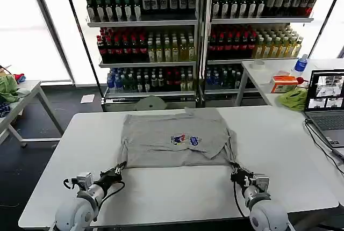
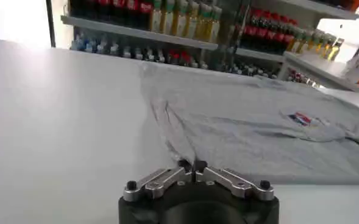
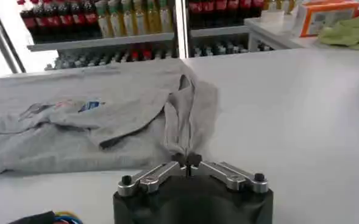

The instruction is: Fold and organize the clothes.

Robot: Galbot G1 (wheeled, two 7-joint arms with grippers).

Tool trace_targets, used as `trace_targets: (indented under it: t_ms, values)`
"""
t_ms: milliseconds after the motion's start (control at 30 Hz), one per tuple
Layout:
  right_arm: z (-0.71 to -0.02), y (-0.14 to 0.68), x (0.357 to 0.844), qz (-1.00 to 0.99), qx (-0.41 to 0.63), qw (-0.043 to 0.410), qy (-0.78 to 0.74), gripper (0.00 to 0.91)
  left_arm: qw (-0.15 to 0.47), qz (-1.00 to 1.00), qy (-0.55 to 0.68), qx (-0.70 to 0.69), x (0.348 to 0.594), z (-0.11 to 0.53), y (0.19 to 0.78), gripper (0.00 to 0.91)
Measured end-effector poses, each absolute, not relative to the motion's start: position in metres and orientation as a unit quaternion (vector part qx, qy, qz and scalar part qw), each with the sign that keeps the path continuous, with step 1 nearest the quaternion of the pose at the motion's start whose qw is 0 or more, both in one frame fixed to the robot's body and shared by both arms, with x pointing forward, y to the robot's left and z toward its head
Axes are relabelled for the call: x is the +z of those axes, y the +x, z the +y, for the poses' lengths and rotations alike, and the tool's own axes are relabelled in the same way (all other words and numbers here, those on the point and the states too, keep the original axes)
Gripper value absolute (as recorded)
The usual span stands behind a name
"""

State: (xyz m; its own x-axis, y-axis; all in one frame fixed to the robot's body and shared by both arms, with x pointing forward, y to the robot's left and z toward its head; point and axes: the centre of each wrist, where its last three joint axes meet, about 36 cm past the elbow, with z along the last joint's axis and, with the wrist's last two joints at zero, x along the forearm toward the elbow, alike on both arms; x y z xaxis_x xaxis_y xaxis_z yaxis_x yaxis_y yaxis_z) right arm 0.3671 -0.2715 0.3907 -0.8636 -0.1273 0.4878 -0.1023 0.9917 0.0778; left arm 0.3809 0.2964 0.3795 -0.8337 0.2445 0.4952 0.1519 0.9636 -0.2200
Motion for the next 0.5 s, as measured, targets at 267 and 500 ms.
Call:
trace_targets:
  t_ms: [267,500]
  values:
    - [-0.281,0.337,0.401,-0.963,-0.007,0.256,0.084,0.0,0.271,-0.954,-0.1,0.081,0.385,0.294,0.349,0.01]
    - [-0.285,0.311,0.409,-0.96,0.012,0.261,0.102,0.0,0.271,-0.957,-0.088,0.061,0.395,0.295,0.317,0.01]
